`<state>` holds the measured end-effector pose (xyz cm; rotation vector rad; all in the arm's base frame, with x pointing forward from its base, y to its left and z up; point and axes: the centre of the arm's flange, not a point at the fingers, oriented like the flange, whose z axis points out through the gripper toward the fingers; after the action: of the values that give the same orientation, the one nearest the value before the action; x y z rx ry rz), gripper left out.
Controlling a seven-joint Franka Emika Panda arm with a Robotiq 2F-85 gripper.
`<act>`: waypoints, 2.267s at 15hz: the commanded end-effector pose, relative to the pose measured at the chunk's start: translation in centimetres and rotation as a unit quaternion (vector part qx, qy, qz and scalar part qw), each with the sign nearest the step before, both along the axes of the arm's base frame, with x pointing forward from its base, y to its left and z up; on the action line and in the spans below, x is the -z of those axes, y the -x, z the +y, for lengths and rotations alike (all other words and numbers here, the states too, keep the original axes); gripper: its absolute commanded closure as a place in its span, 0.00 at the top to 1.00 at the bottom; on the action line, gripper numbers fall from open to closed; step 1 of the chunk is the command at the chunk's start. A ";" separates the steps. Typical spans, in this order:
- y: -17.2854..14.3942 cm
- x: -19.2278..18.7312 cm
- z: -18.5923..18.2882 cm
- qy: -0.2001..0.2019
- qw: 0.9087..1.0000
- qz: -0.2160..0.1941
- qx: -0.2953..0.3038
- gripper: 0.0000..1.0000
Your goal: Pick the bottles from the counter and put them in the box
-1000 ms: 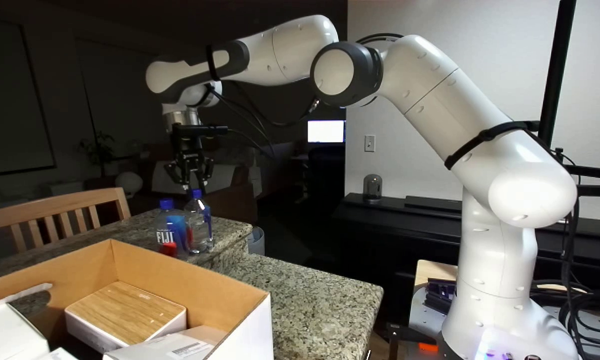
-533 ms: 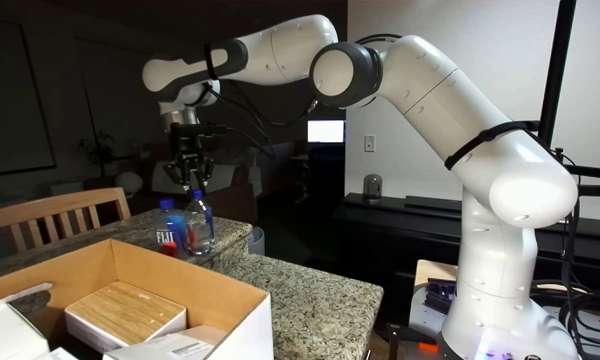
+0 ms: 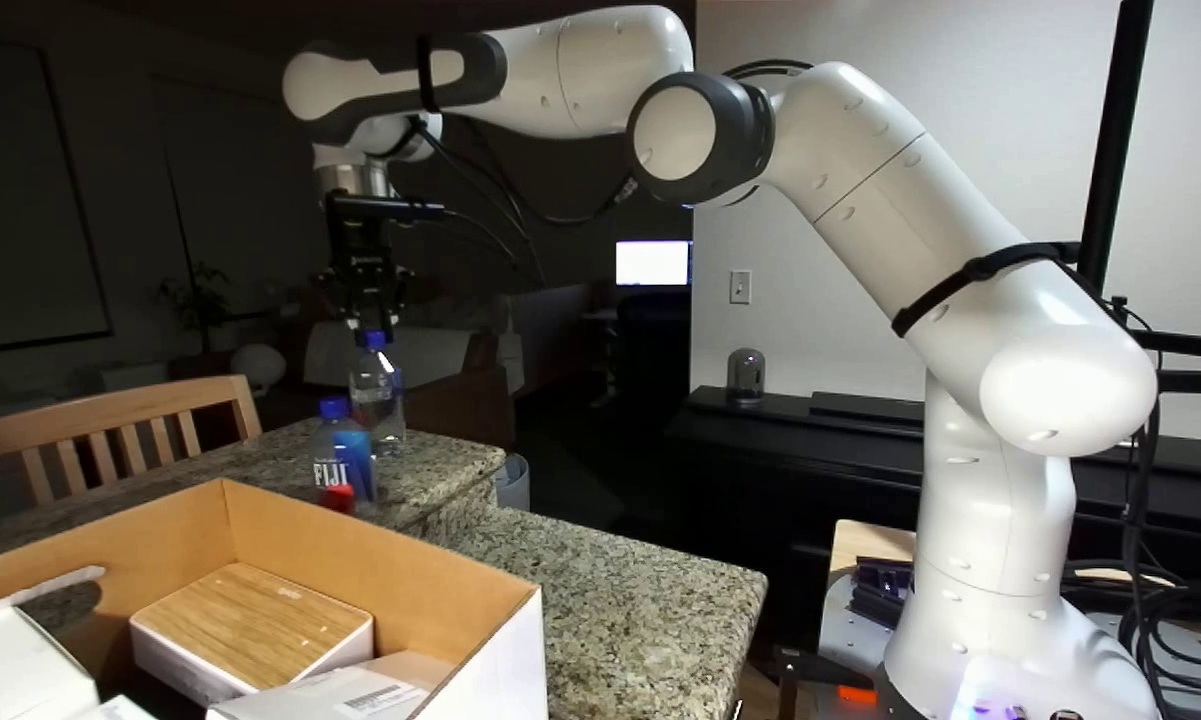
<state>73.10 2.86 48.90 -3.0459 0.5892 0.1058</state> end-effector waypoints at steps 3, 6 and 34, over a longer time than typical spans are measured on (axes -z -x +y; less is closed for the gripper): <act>3.9 -10.7 4.1 0.016 0.997 -0.065 0.030 0.15; 6.6 -15.7 7.7 0.031 0.994 -0.100 0.040 0.15; 13.4 -7.7 26.0 -0.068 0.921 0.012 -0.384 0.15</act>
<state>60.60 29.53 58.13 -2.9871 -0.5262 0.1404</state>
